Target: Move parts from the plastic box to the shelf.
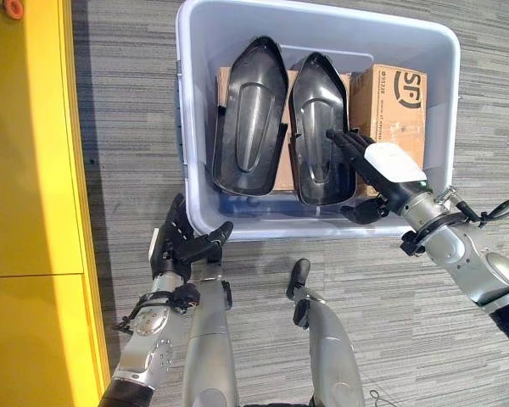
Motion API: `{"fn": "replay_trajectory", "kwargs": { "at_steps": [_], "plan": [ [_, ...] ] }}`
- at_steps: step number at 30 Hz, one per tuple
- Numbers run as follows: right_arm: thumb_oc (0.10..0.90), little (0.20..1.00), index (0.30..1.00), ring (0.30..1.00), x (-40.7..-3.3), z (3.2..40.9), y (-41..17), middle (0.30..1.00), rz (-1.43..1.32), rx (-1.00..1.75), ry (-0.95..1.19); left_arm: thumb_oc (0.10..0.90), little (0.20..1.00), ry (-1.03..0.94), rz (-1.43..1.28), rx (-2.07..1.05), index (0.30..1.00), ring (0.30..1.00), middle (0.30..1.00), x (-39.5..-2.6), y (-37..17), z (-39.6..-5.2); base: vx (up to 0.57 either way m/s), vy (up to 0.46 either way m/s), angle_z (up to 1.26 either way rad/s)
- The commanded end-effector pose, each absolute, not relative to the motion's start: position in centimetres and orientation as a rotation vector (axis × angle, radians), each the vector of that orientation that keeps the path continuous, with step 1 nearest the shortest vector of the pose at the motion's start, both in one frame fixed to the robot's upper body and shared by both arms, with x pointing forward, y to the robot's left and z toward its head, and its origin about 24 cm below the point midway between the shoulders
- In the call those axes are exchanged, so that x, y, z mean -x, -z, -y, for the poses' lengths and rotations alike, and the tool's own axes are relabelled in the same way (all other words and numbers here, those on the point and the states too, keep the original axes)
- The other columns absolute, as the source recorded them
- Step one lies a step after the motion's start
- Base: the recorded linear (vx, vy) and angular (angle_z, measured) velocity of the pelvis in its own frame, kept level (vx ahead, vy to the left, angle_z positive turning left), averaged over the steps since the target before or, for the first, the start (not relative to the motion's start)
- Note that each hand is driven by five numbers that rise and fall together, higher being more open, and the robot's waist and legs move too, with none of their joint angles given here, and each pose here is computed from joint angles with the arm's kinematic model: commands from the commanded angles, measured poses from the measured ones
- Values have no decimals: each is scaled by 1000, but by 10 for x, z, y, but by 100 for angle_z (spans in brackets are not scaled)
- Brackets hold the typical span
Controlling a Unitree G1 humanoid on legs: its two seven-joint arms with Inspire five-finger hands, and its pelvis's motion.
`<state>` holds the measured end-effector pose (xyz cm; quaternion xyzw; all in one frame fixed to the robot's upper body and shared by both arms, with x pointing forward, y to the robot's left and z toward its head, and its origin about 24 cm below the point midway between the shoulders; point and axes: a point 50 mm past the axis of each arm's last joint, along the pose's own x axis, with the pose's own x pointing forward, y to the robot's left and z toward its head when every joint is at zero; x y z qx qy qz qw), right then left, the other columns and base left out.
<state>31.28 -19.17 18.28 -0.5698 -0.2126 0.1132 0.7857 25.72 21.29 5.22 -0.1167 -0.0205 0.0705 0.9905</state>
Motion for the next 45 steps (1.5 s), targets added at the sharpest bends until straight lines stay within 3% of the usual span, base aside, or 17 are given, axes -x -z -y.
{"fn": "replay_trajectory", "kwargs": {
  "at_steps": [1, 26, 45],
  "plan": [
    [900, 1000, 1000, 1000, -313, 190, -232, 1000, 655, 1259, -126, 900, 1000, -145, 66, 190, 1000, 1000, 1000, -247, -53, -210, 0, 0, 0],
    [900, 1000, 1000, 1000, -328, 166, -178, 1000, 532, 936, -83, 900, 1000, -160, 54, 210, 1000, 1000, 1000, -250, -48, -201, 10, -1, 0],
    [900, 1000, 1000, 1000, -331, 190, -154, 1000, 418, 1008, 28, 900, 1000, -181, 40, 201, 1000, 1000, 1000, -244, -44, -204, 3, 1, 2]
  ]
}}
